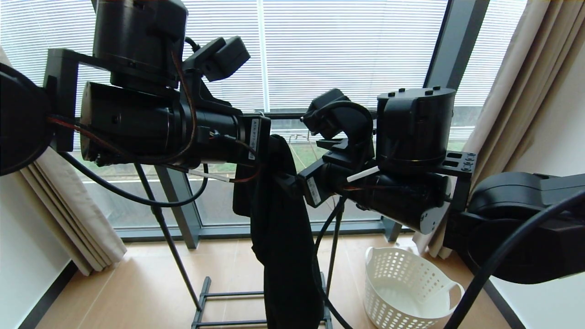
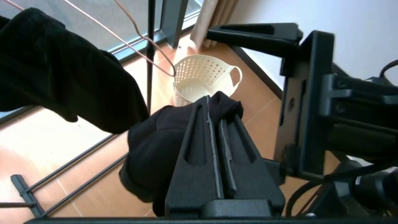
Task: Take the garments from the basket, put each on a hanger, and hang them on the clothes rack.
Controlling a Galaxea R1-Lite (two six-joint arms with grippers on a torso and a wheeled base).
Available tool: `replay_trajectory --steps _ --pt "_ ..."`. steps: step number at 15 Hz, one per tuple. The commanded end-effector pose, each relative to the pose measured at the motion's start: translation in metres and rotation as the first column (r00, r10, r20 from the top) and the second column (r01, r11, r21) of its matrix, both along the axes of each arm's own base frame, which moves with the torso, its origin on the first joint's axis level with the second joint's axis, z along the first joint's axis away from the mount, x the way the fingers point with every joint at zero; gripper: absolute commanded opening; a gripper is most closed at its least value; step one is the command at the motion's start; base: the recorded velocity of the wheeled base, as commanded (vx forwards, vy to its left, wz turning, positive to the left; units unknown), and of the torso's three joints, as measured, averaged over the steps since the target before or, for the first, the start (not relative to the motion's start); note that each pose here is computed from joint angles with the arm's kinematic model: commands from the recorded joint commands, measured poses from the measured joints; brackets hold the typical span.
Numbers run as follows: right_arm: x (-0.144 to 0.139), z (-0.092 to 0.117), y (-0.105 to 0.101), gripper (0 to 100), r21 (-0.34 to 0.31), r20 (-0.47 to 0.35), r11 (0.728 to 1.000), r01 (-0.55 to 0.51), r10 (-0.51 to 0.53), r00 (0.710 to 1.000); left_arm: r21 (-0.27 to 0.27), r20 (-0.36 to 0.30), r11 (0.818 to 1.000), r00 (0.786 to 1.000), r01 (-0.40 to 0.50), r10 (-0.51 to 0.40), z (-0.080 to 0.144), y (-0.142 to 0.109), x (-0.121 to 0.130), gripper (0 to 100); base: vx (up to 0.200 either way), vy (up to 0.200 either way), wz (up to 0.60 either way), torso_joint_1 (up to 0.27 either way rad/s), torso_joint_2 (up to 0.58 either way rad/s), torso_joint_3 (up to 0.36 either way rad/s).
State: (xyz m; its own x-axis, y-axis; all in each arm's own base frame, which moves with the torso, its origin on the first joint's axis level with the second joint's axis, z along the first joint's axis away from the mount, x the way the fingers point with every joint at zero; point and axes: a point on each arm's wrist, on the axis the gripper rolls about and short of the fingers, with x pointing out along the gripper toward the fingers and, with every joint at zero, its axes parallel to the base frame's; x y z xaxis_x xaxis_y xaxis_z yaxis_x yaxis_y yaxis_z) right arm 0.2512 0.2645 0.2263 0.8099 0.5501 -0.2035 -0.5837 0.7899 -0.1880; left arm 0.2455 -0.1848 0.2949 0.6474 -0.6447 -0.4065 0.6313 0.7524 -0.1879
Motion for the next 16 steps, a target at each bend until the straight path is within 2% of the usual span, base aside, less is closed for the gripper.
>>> replay_trajectory --steps 1,8,12,16 --pt "-0.003 0.001 -0.011 100 -0.003 -0.001 1.000 0.014 -0.014 1.000 0.000 -0.001 1.000 1.000 -0.002 0.002 0.000 0.001 -0.001 0 0.000 0.000 0.00 0.000 0.00 0.000" --pt "-0.021 -0.004 -0.031 100 -0.023 -0.024 1.000 0.016 -0.016 1.000 0.003 0.003 1.000 1.000 -0.013 0.013 0.000 0.002 0.000 0 0.000 0.000 0.00 0.000 0.00 0.000" --pt "-0.021 -0.012 -0.030 100 -0.043 -0.041 0.999 0.013 -0.015 0.999 -0.004 0.012 1.000 1.000 -0.012 0.012 0.004 0.003 -0.003 0 0.000 0.000 0.00 0.000 0.00 0.000" --pt "-0.012 -0.027 -0.020 100 -0.061 -0.058 0.998 0.009 -0.013 0.998 -0.008 0.018 1.000 1.000 -0.007 0.007 0.006 0.004 -0.007 0 0.000 0.000 0.00 0.000 0.00 0.000"
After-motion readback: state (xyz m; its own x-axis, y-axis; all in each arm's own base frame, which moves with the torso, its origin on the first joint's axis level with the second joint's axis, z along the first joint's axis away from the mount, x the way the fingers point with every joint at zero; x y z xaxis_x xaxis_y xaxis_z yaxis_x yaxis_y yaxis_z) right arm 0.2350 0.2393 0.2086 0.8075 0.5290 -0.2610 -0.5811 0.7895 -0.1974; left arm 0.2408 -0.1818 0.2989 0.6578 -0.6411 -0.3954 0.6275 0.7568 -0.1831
